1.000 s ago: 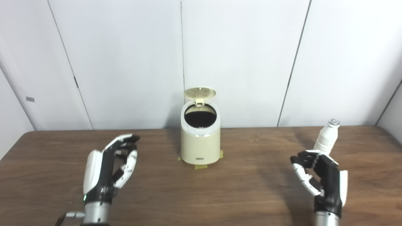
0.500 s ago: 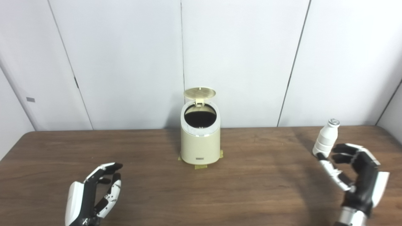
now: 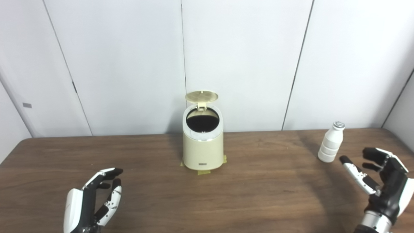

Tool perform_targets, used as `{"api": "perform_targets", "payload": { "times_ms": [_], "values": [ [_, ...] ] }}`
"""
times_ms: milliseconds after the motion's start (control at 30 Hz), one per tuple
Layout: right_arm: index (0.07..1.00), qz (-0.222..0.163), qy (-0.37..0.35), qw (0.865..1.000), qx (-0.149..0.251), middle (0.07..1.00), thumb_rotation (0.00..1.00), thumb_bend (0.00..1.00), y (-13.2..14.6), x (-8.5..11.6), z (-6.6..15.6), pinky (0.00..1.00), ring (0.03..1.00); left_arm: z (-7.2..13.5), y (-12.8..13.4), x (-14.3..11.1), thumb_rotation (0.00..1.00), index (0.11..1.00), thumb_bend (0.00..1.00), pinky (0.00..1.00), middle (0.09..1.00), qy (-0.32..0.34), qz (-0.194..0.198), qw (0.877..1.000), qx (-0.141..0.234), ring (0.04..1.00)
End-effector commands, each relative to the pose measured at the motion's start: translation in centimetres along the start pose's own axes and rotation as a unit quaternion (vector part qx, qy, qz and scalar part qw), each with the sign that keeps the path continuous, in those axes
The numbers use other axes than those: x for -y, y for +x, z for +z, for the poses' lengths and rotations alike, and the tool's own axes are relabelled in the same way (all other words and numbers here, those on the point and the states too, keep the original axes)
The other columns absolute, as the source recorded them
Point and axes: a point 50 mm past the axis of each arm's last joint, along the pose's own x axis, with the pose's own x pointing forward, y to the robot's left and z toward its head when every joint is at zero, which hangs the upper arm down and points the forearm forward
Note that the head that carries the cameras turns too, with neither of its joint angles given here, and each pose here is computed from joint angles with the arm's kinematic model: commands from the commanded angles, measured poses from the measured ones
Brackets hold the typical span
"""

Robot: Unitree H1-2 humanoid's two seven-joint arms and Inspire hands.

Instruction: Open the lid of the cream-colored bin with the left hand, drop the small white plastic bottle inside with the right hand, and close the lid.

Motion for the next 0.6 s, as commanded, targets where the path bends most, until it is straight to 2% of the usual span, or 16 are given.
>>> {"api": "perform_targets", "payload": {
  "times_ms": [0,33,133,233,367,533,567],
  "values": [
    [0.923,0.015,0.011,0.999,0.031,0.892,0.29,0.77,2.5,-0.2,2.6,0.76,0.852,-0.4,-0.1,0.7,0.55,0.683,0.2,0.63,0.7,-0.001,0.002,1.0,0.002,0.709],
    [0.943,0.027,0.008,0.999,0.023,0.921,0.3,0.78,2.9,-0.3,2.7,0.8,0.89,-0.4,-0.1,0.7,0.56,0.686,0.2,0.64,0.704,-0.002,0.002,1.0,0.002,0.712],
    [0.96,0.053,-0.007,0.999,-0.003,0.923,0.3,0.81,4.0,-0.5,3.0,0.83,0.899,-0.5,0.0,0.6,0.6,0.69,0.21,0.63,0.709,0.002,0.006,1.0,0.004,0.718],
    [0.965,0.075,-0.025,0.997,-0.027,0.912,0.29,0.84,5.2,-0.8,3.3,0.8,0.878,-0.6,0.0,0.5,0.63,0.692,0.2,0.63,0.711,0.002,0.008,1.0,0.004,0.72],
    [0.959,0.09,-0.045,0.994,-0.044,0.904,0.32,0.88,6.4,-1.6,3.3,0.77,0.859,-0.6,0.1,0.6,0.61,0.687,0.2,0.63,0.706,0.006,0.007,1.0,0.001,0.718],
    [0.93,0.103,-0.058,0.991,-0.056,0.865,0.33,0.91,7.8,-2.5,2.7,0.66,0.782,-0.7,0.1,0.4,0.62,0.689,0.2,0.63,0.706,0.003,0.008,1.0,0.005,0.716],
    [0.936,0.107,-0.06,0.991,-0.058,0.88,0.33,0.9,8.0,-2.7,2.6,0.69,0.81,-0.7,0.0,0.4,0.59,0.69,0.19,0.63,0.705,0.0,0.009,1.0,0.004,0.715]
  ]
}}
